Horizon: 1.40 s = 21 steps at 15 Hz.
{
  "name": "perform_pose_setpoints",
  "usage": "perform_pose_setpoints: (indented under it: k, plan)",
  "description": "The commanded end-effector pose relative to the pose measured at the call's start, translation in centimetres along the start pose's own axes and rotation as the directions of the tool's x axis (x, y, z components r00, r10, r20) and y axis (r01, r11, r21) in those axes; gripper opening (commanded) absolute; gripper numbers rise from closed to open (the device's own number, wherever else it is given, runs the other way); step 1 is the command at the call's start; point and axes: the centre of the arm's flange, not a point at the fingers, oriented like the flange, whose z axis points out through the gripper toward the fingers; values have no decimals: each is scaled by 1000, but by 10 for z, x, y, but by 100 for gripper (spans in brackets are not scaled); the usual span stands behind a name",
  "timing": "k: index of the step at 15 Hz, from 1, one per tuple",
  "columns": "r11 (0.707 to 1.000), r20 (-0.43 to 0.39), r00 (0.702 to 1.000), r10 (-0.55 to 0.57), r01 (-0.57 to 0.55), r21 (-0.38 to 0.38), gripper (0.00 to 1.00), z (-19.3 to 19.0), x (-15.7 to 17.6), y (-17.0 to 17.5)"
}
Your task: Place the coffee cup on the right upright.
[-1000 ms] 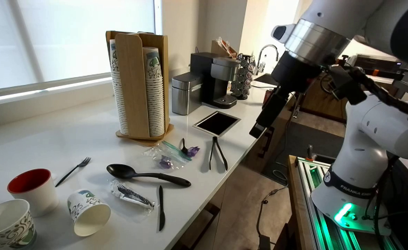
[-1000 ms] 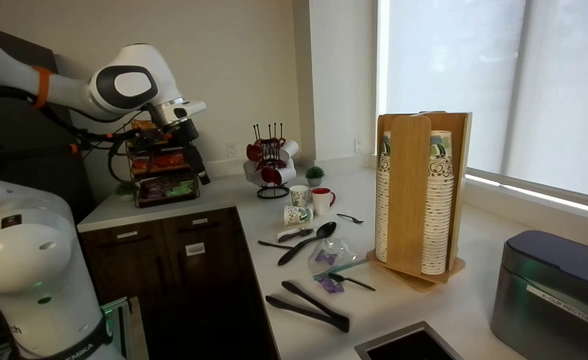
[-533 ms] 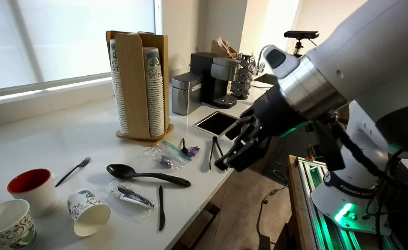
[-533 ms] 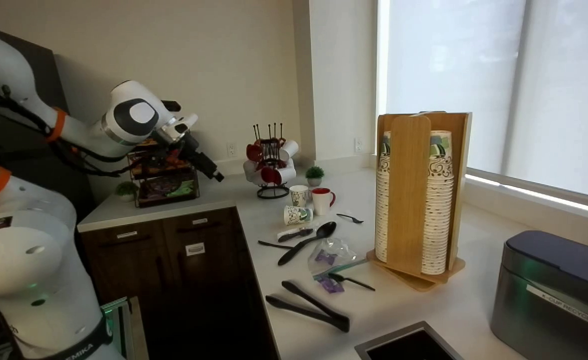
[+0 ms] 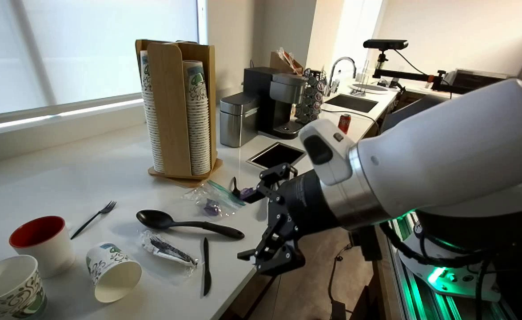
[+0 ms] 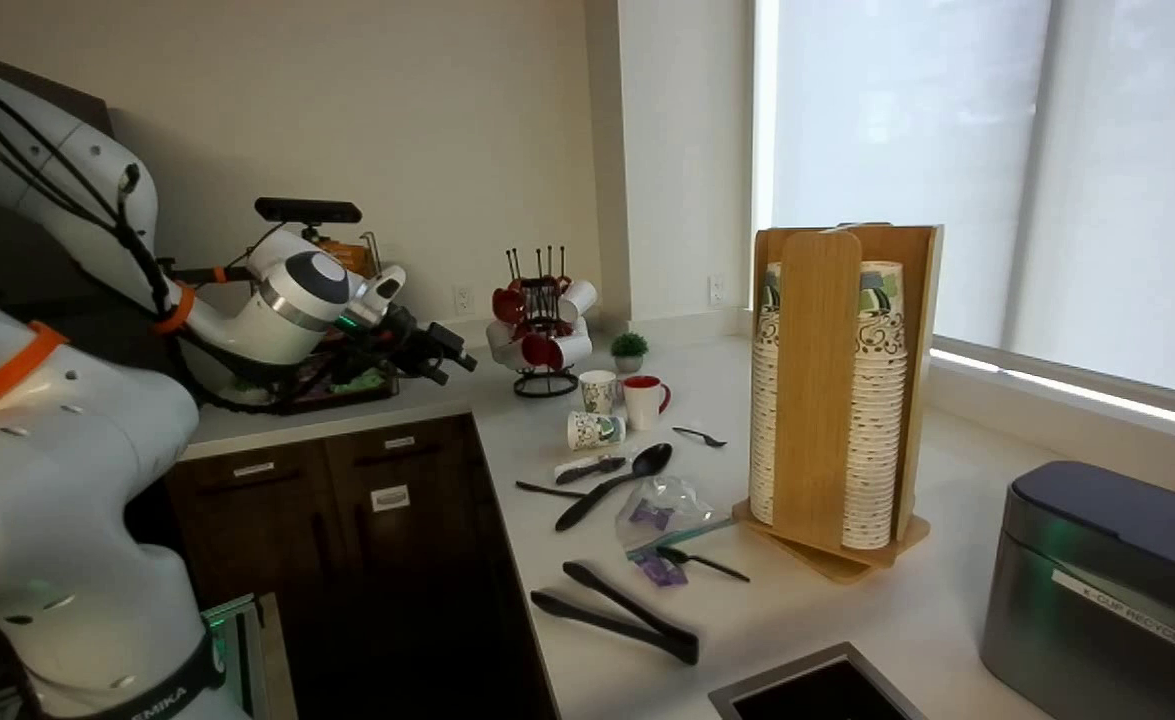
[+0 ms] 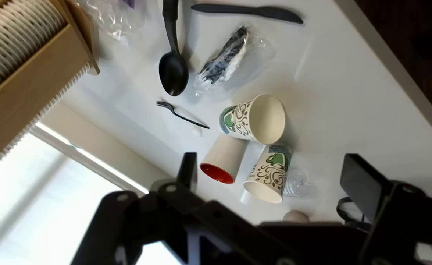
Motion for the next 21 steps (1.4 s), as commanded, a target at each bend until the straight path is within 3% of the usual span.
perform_pose_setpoints:
  k: [1,3,4,13,21]
  plan:
    - [986,-80,986,-149,142,-92,100,45,15,-40]
    - [971,-92,974,-206,192,-143,100,56,17,-50]
    - [988,-41,988,-151,149,-50,100,31,8,-26]
    - [988,-45,988,-144,141,-63,100,31,11,-23]
    - [970,-37,973,-228,224,-89,100,85,10,-60]
